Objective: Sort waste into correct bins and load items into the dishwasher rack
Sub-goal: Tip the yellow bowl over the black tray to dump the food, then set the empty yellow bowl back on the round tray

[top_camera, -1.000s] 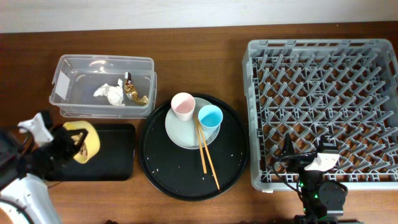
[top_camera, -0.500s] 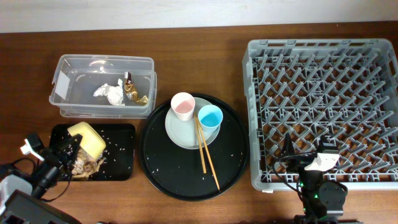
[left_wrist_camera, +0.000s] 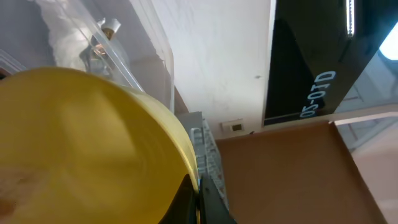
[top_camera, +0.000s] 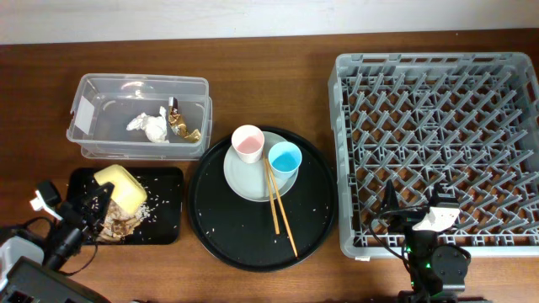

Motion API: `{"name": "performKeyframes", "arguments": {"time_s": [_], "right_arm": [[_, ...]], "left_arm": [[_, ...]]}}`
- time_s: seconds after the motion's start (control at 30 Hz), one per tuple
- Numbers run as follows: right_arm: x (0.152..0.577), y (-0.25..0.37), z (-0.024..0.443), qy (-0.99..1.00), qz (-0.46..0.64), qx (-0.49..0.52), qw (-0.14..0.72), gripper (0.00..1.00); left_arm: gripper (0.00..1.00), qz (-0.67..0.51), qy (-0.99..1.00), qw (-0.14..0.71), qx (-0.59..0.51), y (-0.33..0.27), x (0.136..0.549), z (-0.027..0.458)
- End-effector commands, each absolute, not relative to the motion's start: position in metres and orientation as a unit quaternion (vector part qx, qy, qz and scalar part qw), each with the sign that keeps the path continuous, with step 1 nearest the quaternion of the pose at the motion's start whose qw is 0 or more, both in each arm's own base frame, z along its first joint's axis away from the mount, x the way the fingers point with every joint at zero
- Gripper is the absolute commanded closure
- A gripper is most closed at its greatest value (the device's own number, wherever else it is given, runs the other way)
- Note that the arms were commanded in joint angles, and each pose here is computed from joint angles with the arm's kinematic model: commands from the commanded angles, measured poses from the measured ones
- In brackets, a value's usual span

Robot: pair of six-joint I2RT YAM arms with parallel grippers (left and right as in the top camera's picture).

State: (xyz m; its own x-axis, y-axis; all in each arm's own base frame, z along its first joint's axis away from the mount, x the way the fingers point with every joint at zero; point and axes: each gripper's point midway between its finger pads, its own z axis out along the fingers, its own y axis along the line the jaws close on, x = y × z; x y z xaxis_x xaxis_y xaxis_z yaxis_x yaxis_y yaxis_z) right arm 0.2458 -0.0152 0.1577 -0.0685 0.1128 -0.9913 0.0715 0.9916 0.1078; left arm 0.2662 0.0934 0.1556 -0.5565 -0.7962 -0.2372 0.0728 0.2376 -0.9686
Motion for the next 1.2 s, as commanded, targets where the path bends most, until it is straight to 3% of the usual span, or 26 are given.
{"name": "performKeyframes", "arguments": {"time_s": [0.0, 0.5, 0.57, 0.7, 0.77, 0.93, 1.17], "right_arm": [[0.246, -0.017, 0.155, 0.732, 0.014, 0.068, 0.678, 0.02], [0.246, -0.017, 0.155, 0.732, 0.014, 0.068, 0.678, 0.02], [0.246, -0.017, 0.155, 0.732, 0.014, 0.068, 0.678, 0.02], [0.246, -0.017, 0.155, 0.732, 0.014, 0.068, 0.678, 0.02], [0.246, -0.017, 0.155, 0.732, 0.014, 0.068, 0.678, 0.02], [0.246, -0.017, 0.155, 0.732, 0.014, 0.068, 0.678, 0.02], [0.246, -0.017, 0.155, 0.732, 0.014, 0.068, 0.678, 0.02]], "left_arm": [[1.00, -0.559, 0.673, 0.420, -0.241, 0.100, 0.271, 0.162], [1.00, -0.612, 0.636, 0.357, -0.306, 0.103, 0.277, 0.186], [1.00, -0.568, 0.694, 0.365, -0.250, 0.083, 0.284, 0.220], [1.00, -0.395, 0.833, 0.331, -0.202, 0.036, 0.292, 0.234], [0.99, -0.298, 0.891, 0.298, -0.168, -0.002, 0.286, 0.219], [0.99, -0.188, 0.960, 0.195, -0.078, -0.077, 0.263, 0.170], [1.00, -0.160, 0.981, 0.111, 0.028, -0.159, 0.256, 0.113]]}}
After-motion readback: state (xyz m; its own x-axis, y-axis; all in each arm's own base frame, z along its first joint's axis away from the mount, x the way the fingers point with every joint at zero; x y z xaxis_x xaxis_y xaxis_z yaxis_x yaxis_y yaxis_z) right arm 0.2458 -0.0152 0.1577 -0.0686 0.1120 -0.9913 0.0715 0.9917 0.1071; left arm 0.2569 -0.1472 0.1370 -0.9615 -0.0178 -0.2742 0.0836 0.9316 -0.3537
